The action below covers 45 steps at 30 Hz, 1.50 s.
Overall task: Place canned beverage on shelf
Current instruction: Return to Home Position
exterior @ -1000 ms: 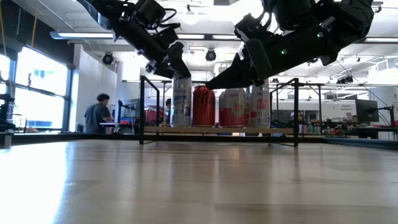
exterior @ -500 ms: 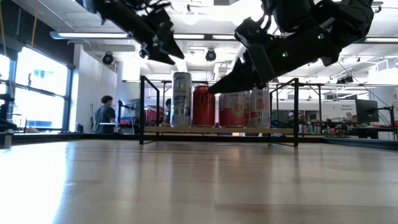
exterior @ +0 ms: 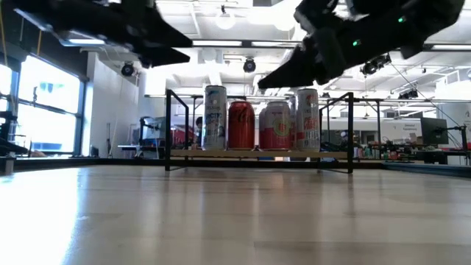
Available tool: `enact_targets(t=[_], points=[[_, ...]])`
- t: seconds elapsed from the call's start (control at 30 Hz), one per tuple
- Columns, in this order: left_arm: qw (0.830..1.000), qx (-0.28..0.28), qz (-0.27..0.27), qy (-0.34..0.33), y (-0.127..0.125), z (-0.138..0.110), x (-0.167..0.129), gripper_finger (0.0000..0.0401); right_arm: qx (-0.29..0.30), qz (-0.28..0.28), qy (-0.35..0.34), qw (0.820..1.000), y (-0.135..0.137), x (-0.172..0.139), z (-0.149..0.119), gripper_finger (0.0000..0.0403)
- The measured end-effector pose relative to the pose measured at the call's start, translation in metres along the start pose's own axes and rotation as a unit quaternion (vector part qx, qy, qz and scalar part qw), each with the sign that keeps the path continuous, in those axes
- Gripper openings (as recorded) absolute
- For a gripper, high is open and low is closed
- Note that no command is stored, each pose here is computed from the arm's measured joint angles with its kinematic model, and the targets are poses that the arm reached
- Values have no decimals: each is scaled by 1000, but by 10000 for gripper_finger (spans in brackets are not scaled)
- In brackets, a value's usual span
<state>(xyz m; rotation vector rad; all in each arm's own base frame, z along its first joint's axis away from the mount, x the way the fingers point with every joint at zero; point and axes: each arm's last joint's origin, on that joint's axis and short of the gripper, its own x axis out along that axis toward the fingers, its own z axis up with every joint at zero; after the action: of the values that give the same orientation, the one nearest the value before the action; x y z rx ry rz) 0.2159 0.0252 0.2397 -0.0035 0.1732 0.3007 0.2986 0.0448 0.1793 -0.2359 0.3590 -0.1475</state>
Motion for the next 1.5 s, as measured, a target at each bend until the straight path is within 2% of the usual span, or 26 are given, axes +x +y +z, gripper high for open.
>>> enact_targets(t=[0.17, 0.33, 0.43, 0.6, 0.73, 0.8, 1.0, 1.13, 1.3, 1.5], points=[[998, 33, -60, -1, -23, -20, -17, 325, -5, 4, -21, 1000, -1, -25, -6, 0], [998, 49, -44, -6, -37, -33, -26, 293, -1, 9, -69, 998, -5, -56, -18, 0], [997, 44, -58, -21, -43, -43, -32, 245, -11, 12, -79, 997, -8, -74, -27, 0], [996, 46, -74, -28, -46, -57, -39, 137, -16, 22, -100, 995, -15, -101, -45, 0], [994, 44, -97, -28, -45, -64, -43, 46, -4, 83, -128, 988, -23, -117, -63, 0], [993, 44, -108, -28, -43, -68, -46, 13, 4, 93, -142, 986, -27, -123, -69, 0], [989, 26, -139, -53, -38, -66, -50, 15, 8, 72, -175, 982, -37, -138, -79, 0], [988, 29, -136, -67, -36, -62, -52, 2, 4, 61, -164, 984, -40, -143, -82, 0], [987, 33, -134, -86, -32, -56, -58, 6, 5, 47, -156, 987, -45, -149, -85, 0], [985, 31, -150, -73, -14, -54, -64, 1, 5, 30, -180, 983, -56, -156, -84, 0]])
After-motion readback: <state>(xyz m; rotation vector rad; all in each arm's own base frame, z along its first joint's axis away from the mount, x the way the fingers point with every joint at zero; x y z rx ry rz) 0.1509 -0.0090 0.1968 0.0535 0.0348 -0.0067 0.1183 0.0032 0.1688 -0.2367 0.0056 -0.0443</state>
